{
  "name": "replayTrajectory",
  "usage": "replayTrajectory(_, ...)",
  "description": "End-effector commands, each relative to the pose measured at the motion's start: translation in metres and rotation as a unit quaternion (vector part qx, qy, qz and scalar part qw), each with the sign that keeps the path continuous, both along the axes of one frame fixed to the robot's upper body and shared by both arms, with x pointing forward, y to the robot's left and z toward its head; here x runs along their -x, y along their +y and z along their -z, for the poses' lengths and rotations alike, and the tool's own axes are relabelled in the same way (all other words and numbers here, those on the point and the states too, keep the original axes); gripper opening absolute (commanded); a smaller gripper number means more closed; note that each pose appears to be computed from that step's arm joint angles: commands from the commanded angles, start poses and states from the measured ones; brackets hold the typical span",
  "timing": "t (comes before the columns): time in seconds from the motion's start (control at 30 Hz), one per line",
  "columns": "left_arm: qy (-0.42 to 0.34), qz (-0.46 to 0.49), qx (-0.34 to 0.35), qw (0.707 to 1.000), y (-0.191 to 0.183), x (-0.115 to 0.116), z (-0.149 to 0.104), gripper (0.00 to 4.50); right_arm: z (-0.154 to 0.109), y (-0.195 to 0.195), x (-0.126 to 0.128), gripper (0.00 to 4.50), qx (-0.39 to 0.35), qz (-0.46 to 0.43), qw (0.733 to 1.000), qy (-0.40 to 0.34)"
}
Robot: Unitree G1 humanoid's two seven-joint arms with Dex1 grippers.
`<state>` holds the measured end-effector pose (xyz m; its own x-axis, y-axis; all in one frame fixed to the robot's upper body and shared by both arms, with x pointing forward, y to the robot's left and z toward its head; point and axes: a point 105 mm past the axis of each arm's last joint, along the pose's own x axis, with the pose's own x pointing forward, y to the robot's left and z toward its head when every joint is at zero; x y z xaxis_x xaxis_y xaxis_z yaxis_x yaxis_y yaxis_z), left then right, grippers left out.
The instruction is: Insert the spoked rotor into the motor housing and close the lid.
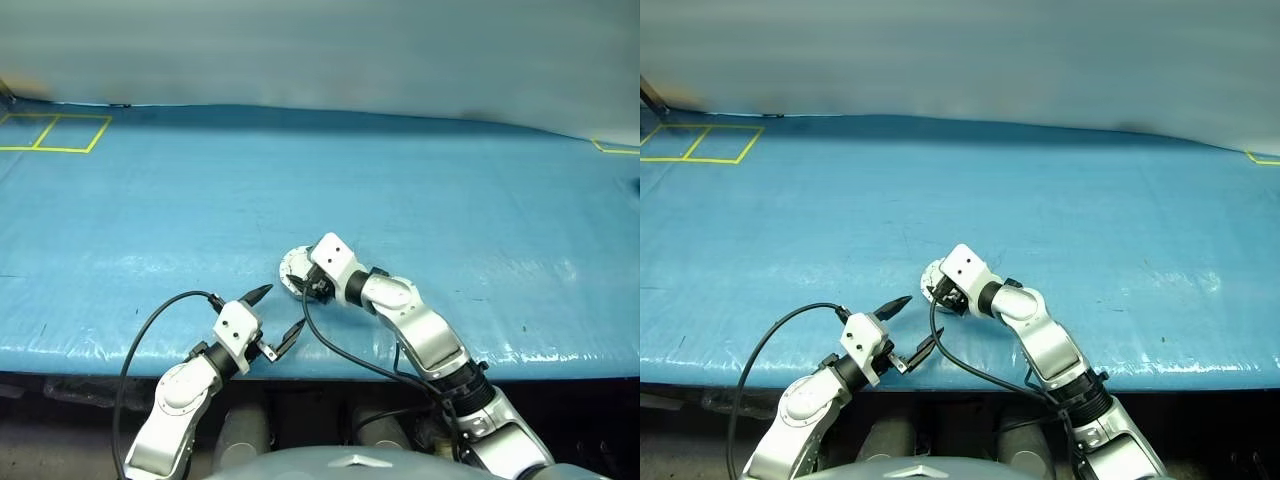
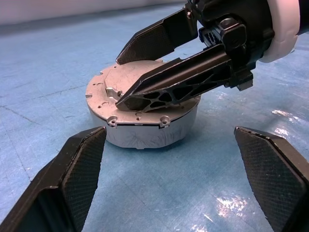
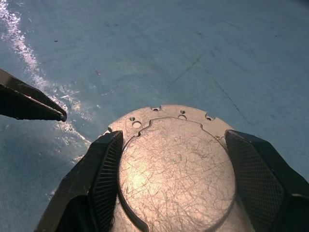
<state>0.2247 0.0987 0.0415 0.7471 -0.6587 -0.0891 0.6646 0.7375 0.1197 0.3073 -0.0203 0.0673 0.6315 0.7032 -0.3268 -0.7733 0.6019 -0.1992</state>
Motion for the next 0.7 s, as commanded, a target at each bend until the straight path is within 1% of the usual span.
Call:
replayTrajectory(0.03,-0.020,0.008,0.012,1.000,-0.004,0.000,-0.012,4.50,0.009,-0.009,-0.009,3.02,0.014,0.043,0.999,0.014)
replayTrajectory(0.1,-0.020,0.008,0.012,1.000,-0.004,0.000,-0.012,4.50,0.009,-0.009,-0.010,3.02,0.015,0.052,0.998,0.014)
replayTrajectory(0.23,-0.019,0.007,0.011,1.000,-0.004,0.000,-0.012,4.50,0.011,-0.005,-0.006,3.02,0.021,0.030,0.999,0.021)
replayTrajectory(0.37,-0.028,-0.032,0.035,0.998,0.005,-0.008,-0.021,4.50,0.014,-0.006,-0.003,3.02,0.025,0.022,0.999,0.031)
replayTrajectory(0.4,-0.033,-0.045,0.046,0.997,0.009,-0.011,-0.027,4.50,0.014,-0.006,-0.002,3.02,0.025,0.022,0.999,0.031)
replayTrajectory(0.47,-0.015,-0.107,0.088,0.990,0.026,-0.024,-0.037,4.50,0.015,-0.007,-0.002,3.02,0.027,0.023,0.999,0.032)
replayTrajectory(0.5,-0.003,-0.129,0.111,0.985,0.035,-0.029,-0.042,4.50,0.015,-0.007,-0.002,3.02,0.027,0.023,0.999,0.032)
replayTrajectory(0.53,0.031,-0.126,0.150,0.980,0.039,-0.030,-0.045,4.50,0.015,-0.008,-0.002,3.02,0.027,0.024,0.999,0.033)
replayTrajectory(0.57,0.055,-0.116,0.176,0.976,0.040,-0.030,-0.047,4.33,0.015,-0.008,-0.002,3.02,0.026,0.025,0.999,0.033)
replayTrajectory(0.63,0.065,-0.127,0.172,0.975,0.048,-0.035,-0.050,3.90,0.015,-0.008,-0.002,3.02,0.027,0.025,0.999,0.033)
replayTrajectory(0.7,0.082,-0.147,0.161,0.972,0.056,-0.041,-0.049,3.23,0.015,-0.008,-0.003,3.02,0.027,0.027,0.999,0.033)
